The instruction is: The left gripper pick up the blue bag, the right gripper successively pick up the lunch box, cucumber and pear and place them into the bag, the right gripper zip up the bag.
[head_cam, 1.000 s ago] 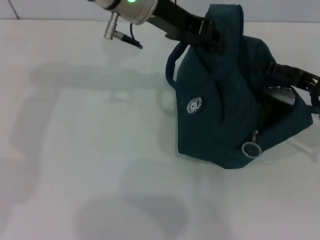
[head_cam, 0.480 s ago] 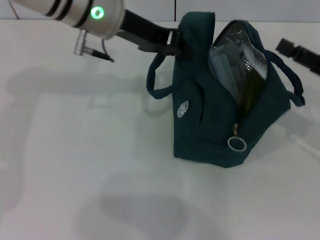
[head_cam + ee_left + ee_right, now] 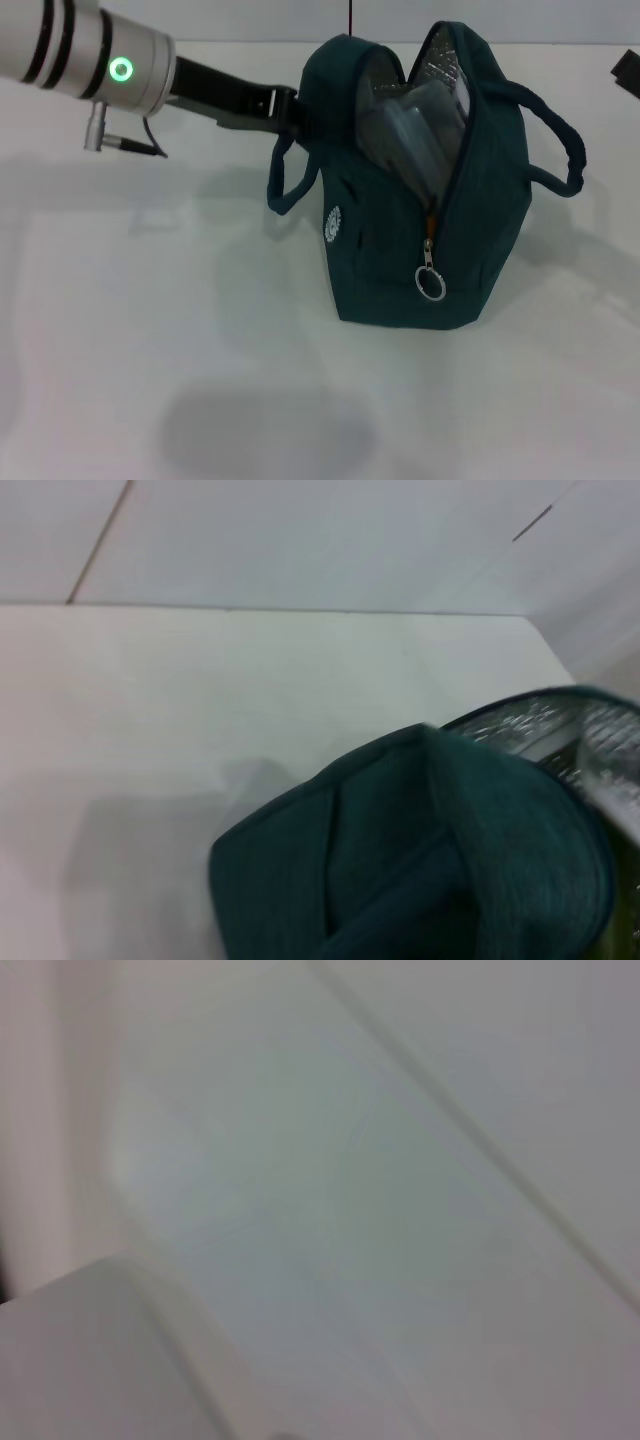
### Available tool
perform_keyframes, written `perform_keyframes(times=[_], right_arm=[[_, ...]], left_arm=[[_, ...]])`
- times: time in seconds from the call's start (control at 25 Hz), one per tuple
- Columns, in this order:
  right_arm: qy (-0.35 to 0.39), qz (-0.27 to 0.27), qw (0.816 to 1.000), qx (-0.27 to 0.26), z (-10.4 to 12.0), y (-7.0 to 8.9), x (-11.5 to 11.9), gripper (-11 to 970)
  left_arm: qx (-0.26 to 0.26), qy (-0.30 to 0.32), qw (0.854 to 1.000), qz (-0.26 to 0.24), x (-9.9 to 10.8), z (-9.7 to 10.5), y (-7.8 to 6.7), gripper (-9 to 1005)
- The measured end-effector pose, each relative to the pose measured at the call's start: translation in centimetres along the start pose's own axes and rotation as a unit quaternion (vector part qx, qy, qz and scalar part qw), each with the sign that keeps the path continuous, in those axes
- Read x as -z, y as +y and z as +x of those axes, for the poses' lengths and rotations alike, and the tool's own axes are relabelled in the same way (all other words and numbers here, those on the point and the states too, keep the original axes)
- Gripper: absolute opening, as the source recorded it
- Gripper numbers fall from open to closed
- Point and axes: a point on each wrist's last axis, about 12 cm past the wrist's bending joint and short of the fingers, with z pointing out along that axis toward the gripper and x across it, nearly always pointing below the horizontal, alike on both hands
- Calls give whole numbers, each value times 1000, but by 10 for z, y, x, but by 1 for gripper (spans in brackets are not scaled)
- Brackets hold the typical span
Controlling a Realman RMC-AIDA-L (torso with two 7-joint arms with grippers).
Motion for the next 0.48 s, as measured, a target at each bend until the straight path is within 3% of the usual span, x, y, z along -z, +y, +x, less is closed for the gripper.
perform_keyframes(times=[0.2, 0.32, 0.48], right_arm=[[21, -94, 994, 59, 6, 21, 1, 709], [70, -156, 981, 94, 17, 32, 2, 708], [140, -176, 970, 94, 31, 33, 1, 699]], left_arm=[[10, -8, 1000, 8, 4, 14, 9, 39], [17, -17, 1000, 14, 8, 20, 13, 39], [24, -29, 999, 17, 13, 24, 18, 40]])
